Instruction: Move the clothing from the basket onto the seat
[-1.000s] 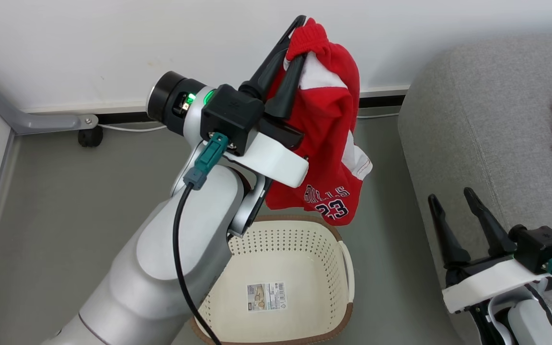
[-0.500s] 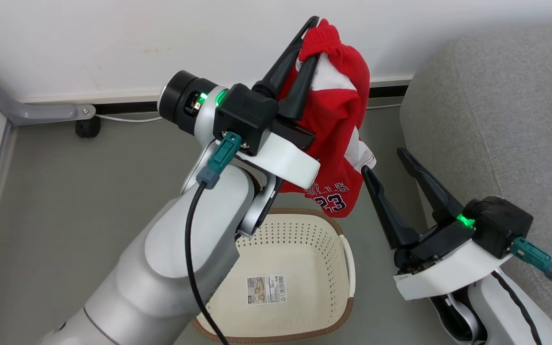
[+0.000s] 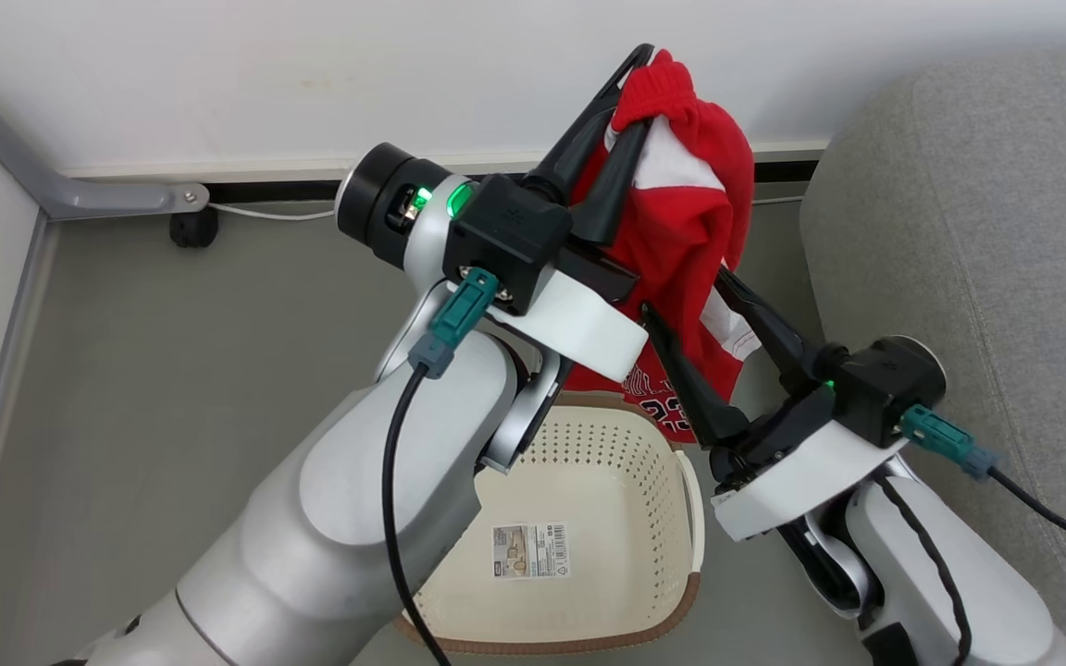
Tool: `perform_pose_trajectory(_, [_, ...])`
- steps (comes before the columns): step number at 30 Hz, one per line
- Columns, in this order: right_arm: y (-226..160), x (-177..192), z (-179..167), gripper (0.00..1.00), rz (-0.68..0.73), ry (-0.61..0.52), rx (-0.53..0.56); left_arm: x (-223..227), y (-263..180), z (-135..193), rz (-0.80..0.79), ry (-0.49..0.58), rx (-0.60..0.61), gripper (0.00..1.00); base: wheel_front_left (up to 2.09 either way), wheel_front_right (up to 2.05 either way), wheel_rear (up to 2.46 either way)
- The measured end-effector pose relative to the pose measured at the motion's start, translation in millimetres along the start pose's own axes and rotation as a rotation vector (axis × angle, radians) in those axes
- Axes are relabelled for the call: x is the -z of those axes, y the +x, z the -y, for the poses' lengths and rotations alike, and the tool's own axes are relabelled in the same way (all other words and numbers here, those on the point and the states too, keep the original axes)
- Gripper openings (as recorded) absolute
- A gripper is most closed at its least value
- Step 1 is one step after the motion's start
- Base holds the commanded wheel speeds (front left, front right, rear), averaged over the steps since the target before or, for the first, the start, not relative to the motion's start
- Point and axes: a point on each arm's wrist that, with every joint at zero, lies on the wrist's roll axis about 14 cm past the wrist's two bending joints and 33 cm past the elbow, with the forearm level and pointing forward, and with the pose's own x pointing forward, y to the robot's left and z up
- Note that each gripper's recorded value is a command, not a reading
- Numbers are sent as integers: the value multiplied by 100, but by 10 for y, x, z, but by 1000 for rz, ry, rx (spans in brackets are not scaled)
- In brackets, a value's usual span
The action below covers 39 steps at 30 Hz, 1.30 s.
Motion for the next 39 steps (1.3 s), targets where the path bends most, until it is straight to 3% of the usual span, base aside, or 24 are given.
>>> perform_pose_trajectory(5, [96, 198, -37, 98, -62, -13, -21, -2, -20, -3, -3, 3, -4, 0, 0, 0, 0])
perform_pose_trajectory(6, [116, 224, -51, 60, -69, -10, -25, -9, -18, -3, -2, 2, -4, 0, 0, 0, 0])
perform_pose_trajectory(7, [134, 244, -64, 11, -74, -8, -27, -20, -15, -7, 0, 5, -5, 0, 0, 0, 0])
perform_pose_trajectory(8, [149, 255, -72, 0, -78, -7, -30, -30, -16, -6, 2, 5, -5, 0, 0, 0, 0])
perform_pose_trajectory(15, [189, 214, -17, 0, -66, -10, -17, -11, -16, 11, -2, -2, -2, 0, 0, 0, 0])
perform_pose_trajectory(16, [188, 197, -3, 0, -61, -10, -13, -7, -12, 16, -2, -4, -1, 5, 0, 0, 0])
perform_pose_trajectory(18, [184, 161, 30, 0, -51, -11, -4, -2, -4, 33, -1, -7, 3, 58, 0, 0, 0])
perform_pose_trajectory(19, [180, 142, 49, 0, -46, -12, 1, 3, -1, 41, -2, -9, 5, 100, 0, 0, 0])
perform_pose_trajectory(28, [82, -131, 312, 0, 36, -5, 85, 177, -52, 100, -45, -36, 8, 100, 0, 0, 0])
perform_pose_trajectory(39, [-328, -557, 859, 0, 139, -56, 265, 475, -176, 219, -124, -87, 14, 100, 0, 0, 0])
